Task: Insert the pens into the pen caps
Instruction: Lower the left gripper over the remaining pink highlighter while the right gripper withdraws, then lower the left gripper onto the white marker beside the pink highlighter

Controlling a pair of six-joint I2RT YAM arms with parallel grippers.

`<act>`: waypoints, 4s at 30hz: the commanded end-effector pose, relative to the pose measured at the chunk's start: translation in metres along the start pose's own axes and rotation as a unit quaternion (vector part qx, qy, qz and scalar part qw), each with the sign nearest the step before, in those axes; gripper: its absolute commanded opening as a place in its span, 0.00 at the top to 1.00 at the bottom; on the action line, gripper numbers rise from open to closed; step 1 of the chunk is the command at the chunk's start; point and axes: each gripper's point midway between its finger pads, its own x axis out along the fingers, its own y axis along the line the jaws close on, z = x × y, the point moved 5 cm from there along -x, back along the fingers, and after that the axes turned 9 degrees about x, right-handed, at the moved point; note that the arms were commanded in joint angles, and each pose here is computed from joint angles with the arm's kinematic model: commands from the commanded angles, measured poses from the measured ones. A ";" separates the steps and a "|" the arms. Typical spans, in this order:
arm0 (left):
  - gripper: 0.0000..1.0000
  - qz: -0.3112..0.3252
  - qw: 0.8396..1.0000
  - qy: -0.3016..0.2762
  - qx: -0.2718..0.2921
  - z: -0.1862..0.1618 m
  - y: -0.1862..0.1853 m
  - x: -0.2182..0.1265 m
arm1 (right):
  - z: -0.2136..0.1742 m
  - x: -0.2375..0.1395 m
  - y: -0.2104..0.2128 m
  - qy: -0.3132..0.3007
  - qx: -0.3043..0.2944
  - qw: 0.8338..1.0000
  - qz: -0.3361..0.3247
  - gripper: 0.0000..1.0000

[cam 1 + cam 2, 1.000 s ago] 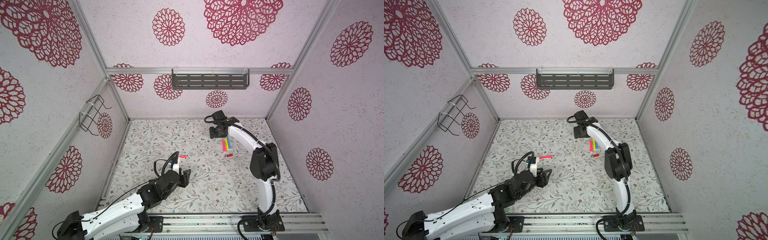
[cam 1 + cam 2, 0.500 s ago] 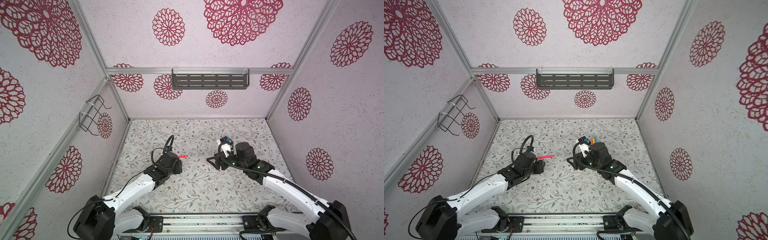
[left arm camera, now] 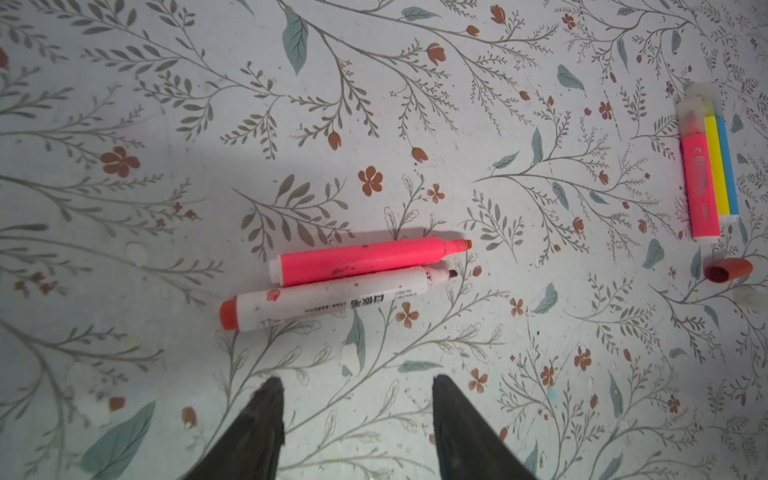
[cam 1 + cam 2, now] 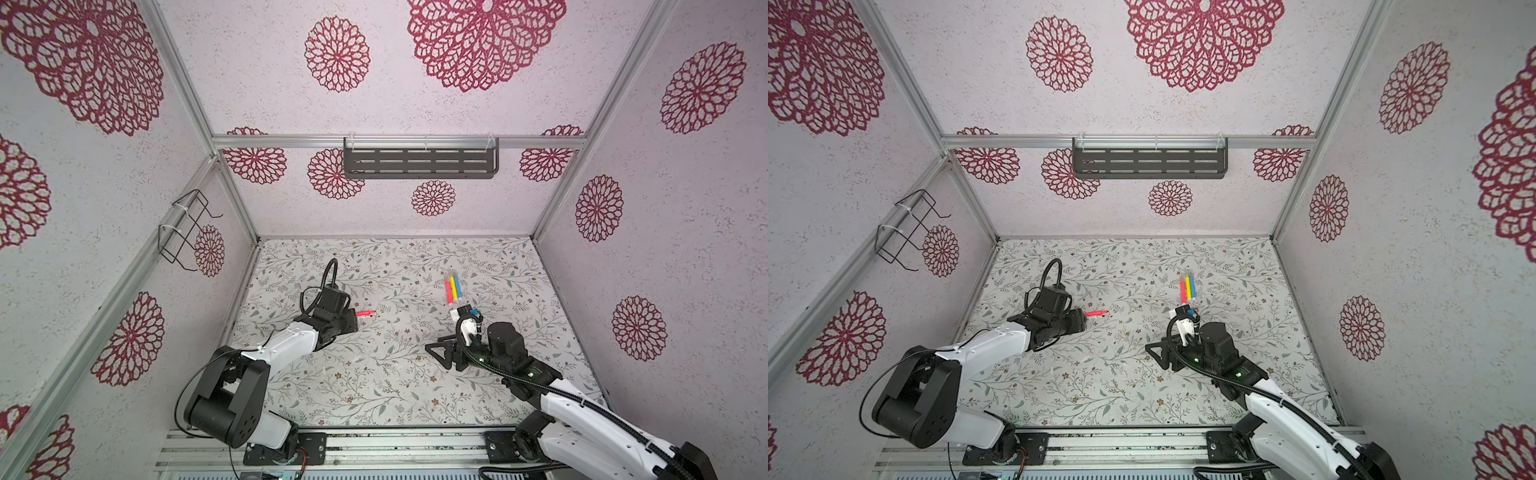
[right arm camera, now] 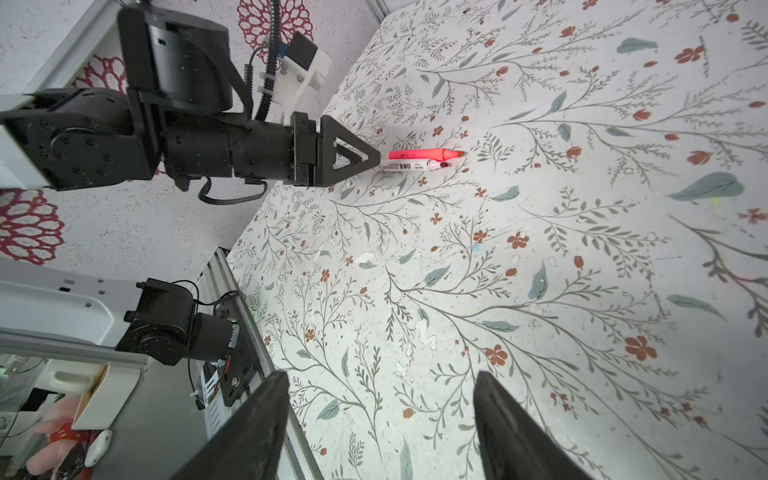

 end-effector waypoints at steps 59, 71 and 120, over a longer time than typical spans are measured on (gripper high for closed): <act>0.41 0.000 0.999 -0.018 0.040 0.038 0.001 0.006 | 0.006 -0.007 0.010 -0.045 0.021 0.998 0.023 0.29; 0.41 0.003 1.000 -0.001 0.031 0.037 0.008 0.029 | 0.004 -0.012 0.006 -0.048 0.023 0.999 0.007 0.29; 0.42 0.004 0.998 0.054 0.042 -0.009 -0.006 0.029 | 0.006 -0.011 0.007 -0.053 0.028 0.998 0.010 0.29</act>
